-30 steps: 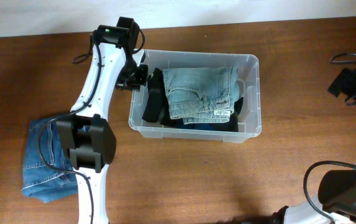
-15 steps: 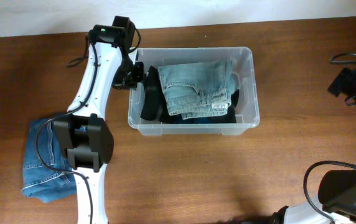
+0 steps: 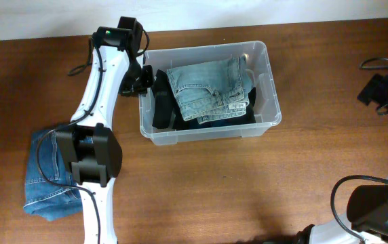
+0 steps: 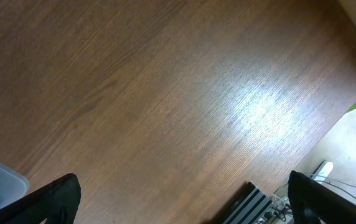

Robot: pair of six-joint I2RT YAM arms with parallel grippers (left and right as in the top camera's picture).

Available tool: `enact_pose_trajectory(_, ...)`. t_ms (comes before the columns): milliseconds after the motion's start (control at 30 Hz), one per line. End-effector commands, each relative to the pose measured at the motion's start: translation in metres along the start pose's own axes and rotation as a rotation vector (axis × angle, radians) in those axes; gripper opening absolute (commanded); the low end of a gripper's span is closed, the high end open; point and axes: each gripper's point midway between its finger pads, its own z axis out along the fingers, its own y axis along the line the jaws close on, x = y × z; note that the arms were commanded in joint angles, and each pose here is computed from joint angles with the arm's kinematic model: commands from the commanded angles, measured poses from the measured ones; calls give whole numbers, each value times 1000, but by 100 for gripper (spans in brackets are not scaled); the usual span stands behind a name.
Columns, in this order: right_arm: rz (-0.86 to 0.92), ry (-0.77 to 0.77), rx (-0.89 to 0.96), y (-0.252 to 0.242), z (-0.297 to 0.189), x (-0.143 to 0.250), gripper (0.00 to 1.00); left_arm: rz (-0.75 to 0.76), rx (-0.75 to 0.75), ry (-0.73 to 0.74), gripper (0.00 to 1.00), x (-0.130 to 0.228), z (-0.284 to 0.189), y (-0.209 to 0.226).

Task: Pack container
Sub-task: 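Move the left gripper to the dark blue jeans at lower left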

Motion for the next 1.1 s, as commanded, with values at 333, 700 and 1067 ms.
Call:
enact_pose_trajectory(333, -2, 1, 14, -2, 2, -1, 99, 6, -4, -127, 58, -20, -50, 6)
enact_pose_trajectory(700, -2, 1, 14, -2, 2, -1, 98, -15, -26, -411, 99, -19, -178, 20)
enact_pose_trajectory(1067, -2, 1, 14, -2, 2, -1, 98, -229, -32, -560, 99, 4, -252, 93)
